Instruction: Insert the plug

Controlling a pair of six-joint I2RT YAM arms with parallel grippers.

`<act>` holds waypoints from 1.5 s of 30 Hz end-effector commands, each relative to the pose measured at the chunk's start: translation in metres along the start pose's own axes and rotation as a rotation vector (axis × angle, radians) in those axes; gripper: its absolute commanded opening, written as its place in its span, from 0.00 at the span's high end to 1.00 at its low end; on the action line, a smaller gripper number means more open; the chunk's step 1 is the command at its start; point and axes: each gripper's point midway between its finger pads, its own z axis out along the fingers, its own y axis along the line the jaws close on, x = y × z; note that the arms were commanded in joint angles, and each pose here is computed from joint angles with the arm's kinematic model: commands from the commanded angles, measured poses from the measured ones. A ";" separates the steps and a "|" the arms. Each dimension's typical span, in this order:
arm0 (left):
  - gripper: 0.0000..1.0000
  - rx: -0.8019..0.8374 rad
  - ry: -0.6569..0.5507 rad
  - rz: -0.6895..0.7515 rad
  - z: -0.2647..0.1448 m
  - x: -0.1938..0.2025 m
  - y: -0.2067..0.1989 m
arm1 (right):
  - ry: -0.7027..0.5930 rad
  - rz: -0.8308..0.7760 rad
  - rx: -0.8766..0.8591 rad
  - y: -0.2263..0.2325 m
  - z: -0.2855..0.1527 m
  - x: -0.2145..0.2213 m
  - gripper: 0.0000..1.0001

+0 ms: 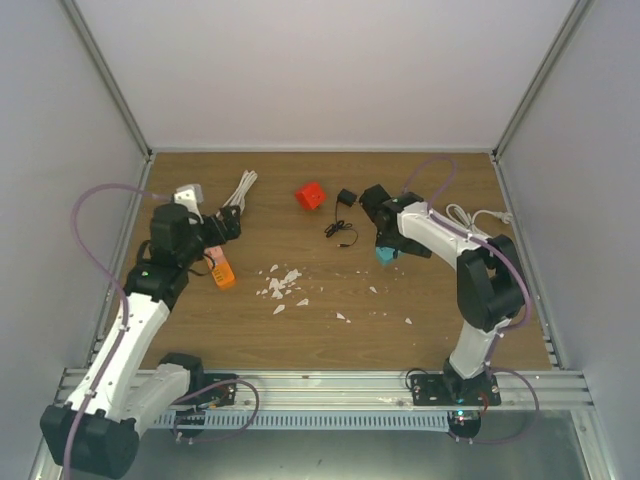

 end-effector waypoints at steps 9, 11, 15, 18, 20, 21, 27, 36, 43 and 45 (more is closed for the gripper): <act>0.01 -0.049 0.094 0.032 0.030 0.138 -0.005 | 0.036 0.151 -0.071 0.013 0.034 -0.002 0.00; 0.01 -0.041 0.091 0.047 0.032 0.148 -0.002 | 0.037 0.163 -0.100 0.019 0.035 -0.002 0.00; 0.01 -0.090 0.103 0.066 0.041 0.163 0.010 | 0.054 0.168 -0.174 0.036 0.035 -0.003 0.01; 0.01 -0.102 0.120 0.076 0.053 0.171 0.011 | 0.056 0.171 -0.200 0.045 0.036 -0.005 0.01; 0.01 -0.067 0.135 0.083 0.062 0.176 0.004 | 0.053 0.179 -0.210 0.048 0.037 -0.007 0.01; 0.01 -0.062 0.149 0.086 0.067 0.180 0.002 | 0.054 0.185 -0.213 0.049 0.037 -0.008 0.01; 0.01 -0.101 0.213 0.099 0.099 0.197 0.000 | 0.111 0.184 -0.206 0.059 0.050 0.005 0.01; 0.01 -0.167 0.244 0.022 0.113 0.204 0.037 | 0.092 0.245 -0.168 0.040 0.057 0.018 0.22; 0.01 -0.187 0.247 -0.021 0.102 0.207 0.062 | 0.090 0.217 -0.177 0.035 0.056 0.023 0.80; 0.01 -0.207 0.247 -0.029 0.100 0.207 0.066 | 0.076 0.204 -0.215 0.035 0.050 0.022 0.99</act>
